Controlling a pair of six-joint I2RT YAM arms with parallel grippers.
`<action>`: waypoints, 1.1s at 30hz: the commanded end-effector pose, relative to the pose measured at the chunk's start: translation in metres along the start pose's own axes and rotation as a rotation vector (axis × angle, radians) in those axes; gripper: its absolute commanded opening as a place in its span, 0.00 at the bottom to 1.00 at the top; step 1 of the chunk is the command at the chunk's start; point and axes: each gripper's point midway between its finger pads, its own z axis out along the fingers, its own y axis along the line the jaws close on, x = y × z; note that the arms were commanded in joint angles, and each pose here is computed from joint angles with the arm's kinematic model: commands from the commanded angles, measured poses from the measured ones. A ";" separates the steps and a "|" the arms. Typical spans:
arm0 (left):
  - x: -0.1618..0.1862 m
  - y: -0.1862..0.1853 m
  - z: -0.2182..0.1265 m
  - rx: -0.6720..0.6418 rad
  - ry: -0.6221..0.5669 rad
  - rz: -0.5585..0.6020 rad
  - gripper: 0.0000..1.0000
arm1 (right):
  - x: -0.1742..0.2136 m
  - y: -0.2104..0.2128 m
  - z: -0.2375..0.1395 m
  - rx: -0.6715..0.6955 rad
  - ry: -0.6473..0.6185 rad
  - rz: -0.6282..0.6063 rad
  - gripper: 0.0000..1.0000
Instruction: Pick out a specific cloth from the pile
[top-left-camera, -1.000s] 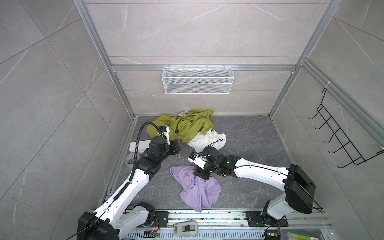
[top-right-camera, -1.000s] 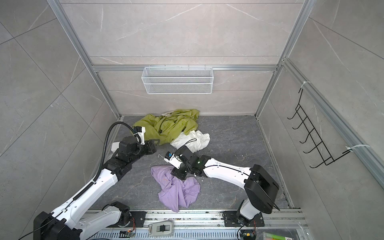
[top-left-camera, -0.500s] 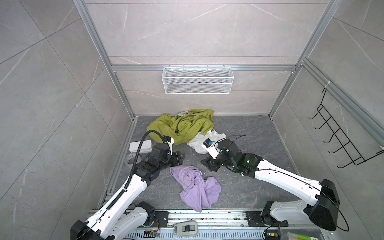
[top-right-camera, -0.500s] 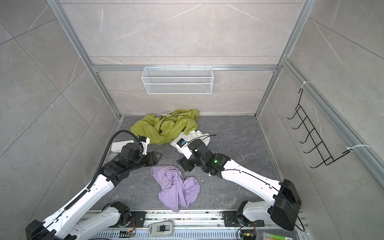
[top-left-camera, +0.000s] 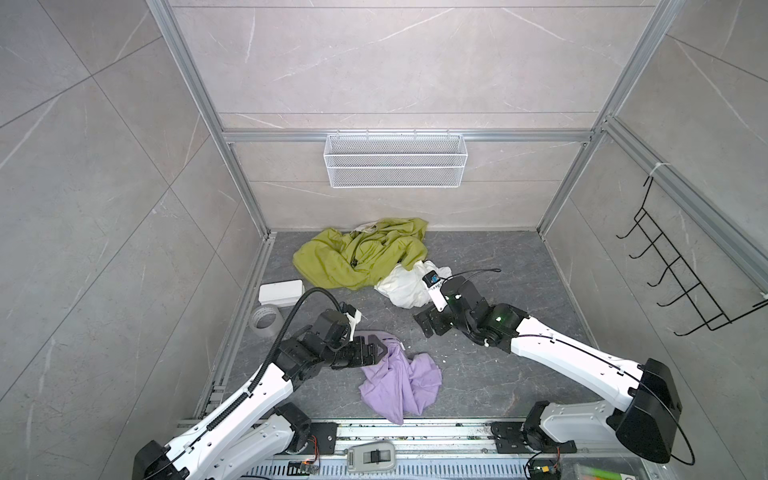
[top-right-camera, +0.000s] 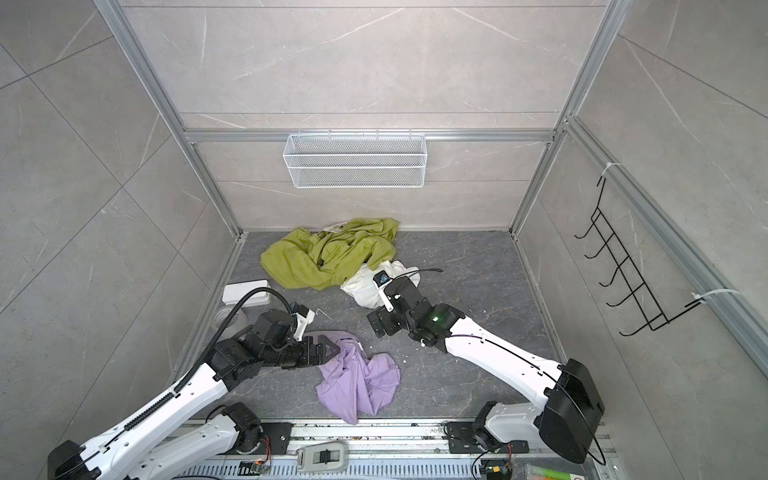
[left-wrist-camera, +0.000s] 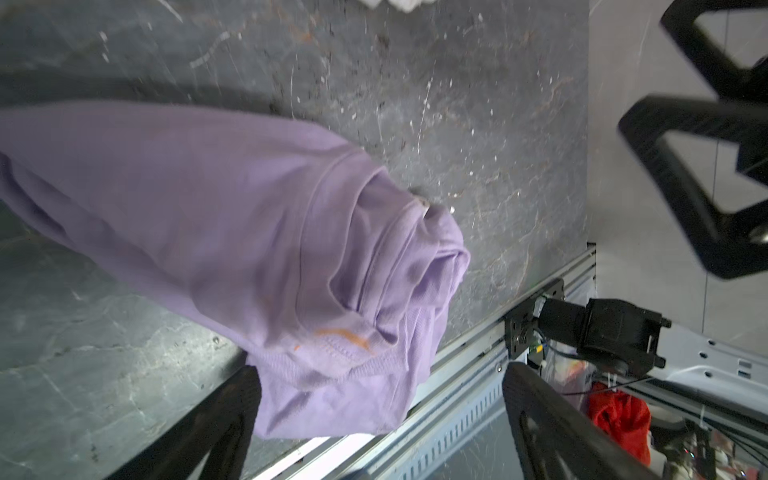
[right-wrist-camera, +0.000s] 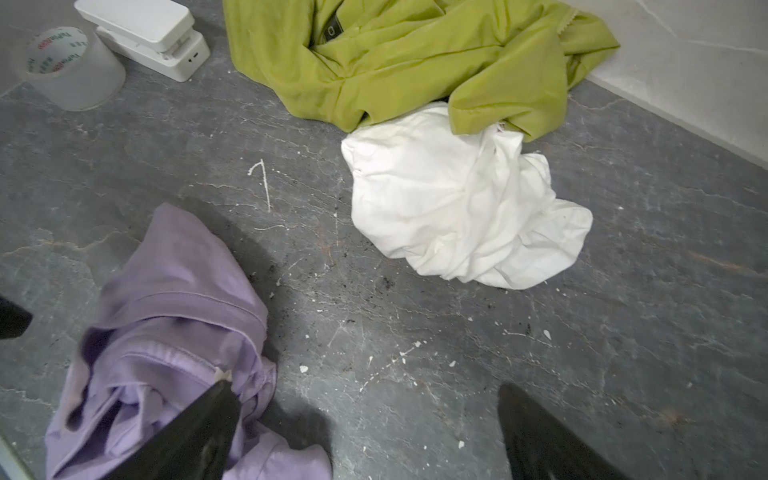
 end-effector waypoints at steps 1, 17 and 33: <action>0.024 -0.014 0.003 0.073 0.100 -0.006 0.95 | 0.008 -0.017 -0.006 0.055 0.005 0.047 1.00; 0.075 -0.027 0.055 0.143 0.296 0.140 0.95 | 0.014 -0.042 -0.010 0.080 -0.003 0.126 1.00; 0.066 -0.034 0.084 0.205 0.267 0.163 0.94 | 0.018 -0.045 -0.015 0.087 -0.010 0.148 1.00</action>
